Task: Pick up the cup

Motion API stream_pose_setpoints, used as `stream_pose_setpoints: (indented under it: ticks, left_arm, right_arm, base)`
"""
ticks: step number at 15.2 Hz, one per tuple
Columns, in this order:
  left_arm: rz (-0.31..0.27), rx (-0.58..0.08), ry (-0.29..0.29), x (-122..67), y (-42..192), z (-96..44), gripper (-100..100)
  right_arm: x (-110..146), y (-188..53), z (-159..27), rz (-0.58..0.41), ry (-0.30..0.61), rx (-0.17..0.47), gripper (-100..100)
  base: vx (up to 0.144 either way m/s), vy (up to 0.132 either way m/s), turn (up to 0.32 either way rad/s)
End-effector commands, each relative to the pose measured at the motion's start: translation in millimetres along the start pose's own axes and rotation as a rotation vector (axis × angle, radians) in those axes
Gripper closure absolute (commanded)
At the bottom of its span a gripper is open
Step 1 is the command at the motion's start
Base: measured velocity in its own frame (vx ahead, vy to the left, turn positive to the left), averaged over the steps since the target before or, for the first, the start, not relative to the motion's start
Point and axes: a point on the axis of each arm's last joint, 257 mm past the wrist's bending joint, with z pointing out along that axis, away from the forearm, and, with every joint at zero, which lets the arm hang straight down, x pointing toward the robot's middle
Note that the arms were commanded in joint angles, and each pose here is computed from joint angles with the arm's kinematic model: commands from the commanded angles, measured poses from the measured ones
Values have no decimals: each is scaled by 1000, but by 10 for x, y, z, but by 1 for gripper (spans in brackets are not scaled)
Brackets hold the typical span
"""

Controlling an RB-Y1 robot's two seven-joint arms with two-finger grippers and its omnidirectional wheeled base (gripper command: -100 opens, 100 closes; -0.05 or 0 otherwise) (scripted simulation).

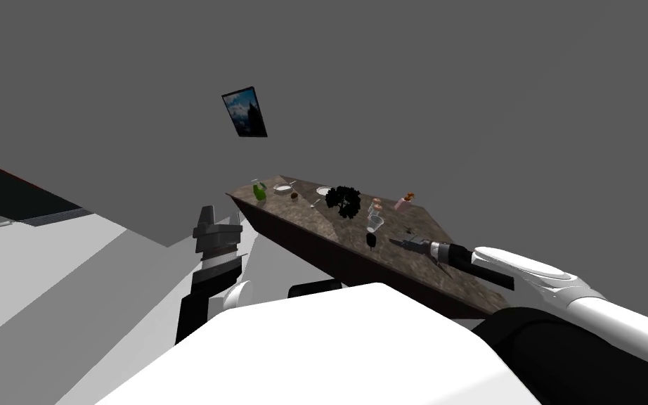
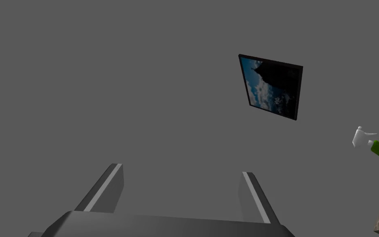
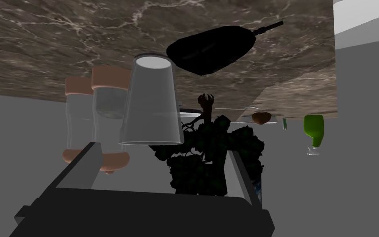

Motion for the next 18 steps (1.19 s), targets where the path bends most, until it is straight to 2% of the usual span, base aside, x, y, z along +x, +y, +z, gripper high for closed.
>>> stream_pose_setpoints:
  ticks: [1, 2, 4, 5, 7, 8, 13, 16, 18]
  left_arm:
    - [0, 0, 0, 0, 0, 0, 0]
    - [0, 0, 0, 0, 0, 0, 0]
    - [0, 0, 0, 0, 0, 0, 0]
    - [0, 0, 0, 0, 0, 0, 0]
    - [0, 0, 0, 0, 0, 0, 0]
    - [0, 0, 0, 0, 0, 0, 0]
    - [0, 0, 0, 0, 0, 0, 0]
    - [0, 0, 0, 0, 0, 0, 0]
    - [0, 0, 0, 0, 0, 0, 0]
  right_arm:
    - [-43, -59, -12, -39, 31, -2, -100]
    - [40, -182, -93, -65, 74, 17, -100]
    - [-25, -190, -76, -97, 92, 7, -100]
    - [47, -307, -155, -126, 137, 21, -100]
    - [-11, -311, -136, -153, 151, 13, -100]
    - [54, -421, -213, -183, 198, 24, -100]
    - [14, -525, -247, -257, 269, 17, -100]
    - [105, -698, -373, -326, 374, 19, -100]
    - [53, -697, -347, -347, 385, 12, -100]
  base:
    - [22, 41, 35]
    - [34, 52, 84]
    - [31, 46, 72]
    - [32, 53, 112]
    - [30, 47, 78]
    - [29, 51, 100]
    - [27, 44, 79]
    - [31, 50, 102]
    - [39, 50, 69]
